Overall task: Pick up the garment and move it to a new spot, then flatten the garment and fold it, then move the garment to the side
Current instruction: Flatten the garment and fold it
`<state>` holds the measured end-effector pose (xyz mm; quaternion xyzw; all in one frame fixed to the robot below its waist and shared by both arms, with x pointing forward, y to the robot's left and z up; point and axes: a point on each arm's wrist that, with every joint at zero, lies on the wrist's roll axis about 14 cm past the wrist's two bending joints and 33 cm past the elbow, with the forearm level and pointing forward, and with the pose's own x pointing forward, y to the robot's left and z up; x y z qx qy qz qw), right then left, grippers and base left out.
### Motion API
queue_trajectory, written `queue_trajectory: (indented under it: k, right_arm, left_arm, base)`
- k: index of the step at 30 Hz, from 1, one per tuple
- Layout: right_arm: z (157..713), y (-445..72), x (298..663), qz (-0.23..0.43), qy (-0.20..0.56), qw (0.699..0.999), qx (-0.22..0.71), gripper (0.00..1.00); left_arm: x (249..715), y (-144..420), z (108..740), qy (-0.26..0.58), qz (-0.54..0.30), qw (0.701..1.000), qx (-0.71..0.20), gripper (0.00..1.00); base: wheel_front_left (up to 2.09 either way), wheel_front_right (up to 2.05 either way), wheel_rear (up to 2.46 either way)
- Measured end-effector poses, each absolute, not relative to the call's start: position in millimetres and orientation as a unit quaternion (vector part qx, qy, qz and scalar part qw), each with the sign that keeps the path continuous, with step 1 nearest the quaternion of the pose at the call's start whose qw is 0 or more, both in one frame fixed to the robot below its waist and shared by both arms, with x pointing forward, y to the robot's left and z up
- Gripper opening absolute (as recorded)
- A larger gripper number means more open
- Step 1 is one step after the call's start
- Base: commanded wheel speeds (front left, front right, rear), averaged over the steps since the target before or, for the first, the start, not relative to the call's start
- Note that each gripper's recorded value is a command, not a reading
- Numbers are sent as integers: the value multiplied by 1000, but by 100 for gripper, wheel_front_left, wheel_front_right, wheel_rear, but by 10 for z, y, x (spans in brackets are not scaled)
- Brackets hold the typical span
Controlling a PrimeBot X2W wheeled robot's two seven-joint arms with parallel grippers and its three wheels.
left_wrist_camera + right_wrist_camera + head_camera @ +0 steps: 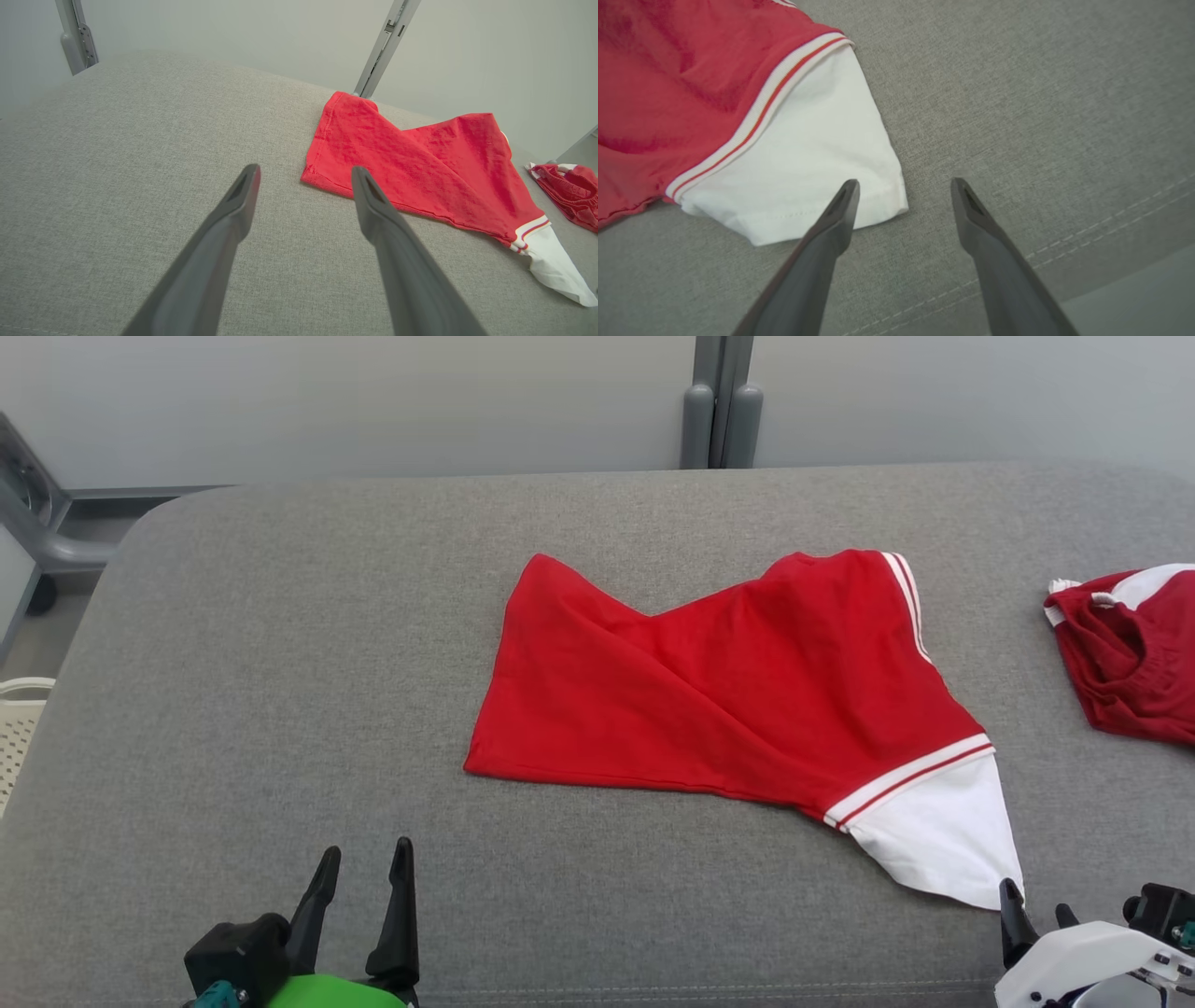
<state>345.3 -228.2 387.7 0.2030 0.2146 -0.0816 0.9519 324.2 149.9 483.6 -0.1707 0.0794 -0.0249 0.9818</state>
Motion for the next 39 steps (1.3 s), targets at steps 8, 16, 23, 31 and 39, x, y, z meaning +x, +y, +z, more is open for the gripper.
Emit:
queue_trajectory:
  k: [8, 16, 23, 31, 39]
  right_arm:
    - [3699, -2105, 3555, -72, 240, 943, 222, 100]
    - [3667, -1992, 3643, -60, 242, 943, 220, 37]
    - [3707, -1978, 3730, -54, 232, 948, 211, 0]
    - [3941, -2006, 3863, -45, 187, 958, 211, 0]
    - [4107, -2130, 3839, -42, 164, 965, 203, 0]
  left_arm:
    - [3232, 1521, 4780, 87, -20, 981, -169, 100]
    - [3212, 1547, 4776, 88, -15, 982, -168, 100]
    - [3205, 1537, 4783, 88, -20, 982, -166, 100]
    - [3294, 1348, 4754, 98, -42, 972, -208, 100]
    - [3637, 1004, 4525, 161, -64, 947, -271, 100]
  base:
    - [0, 0, 0]
    - [0, 0, 0]
    - [0, 0, 0]
    - [0, 0, 0]
    - [0, 0, 0]
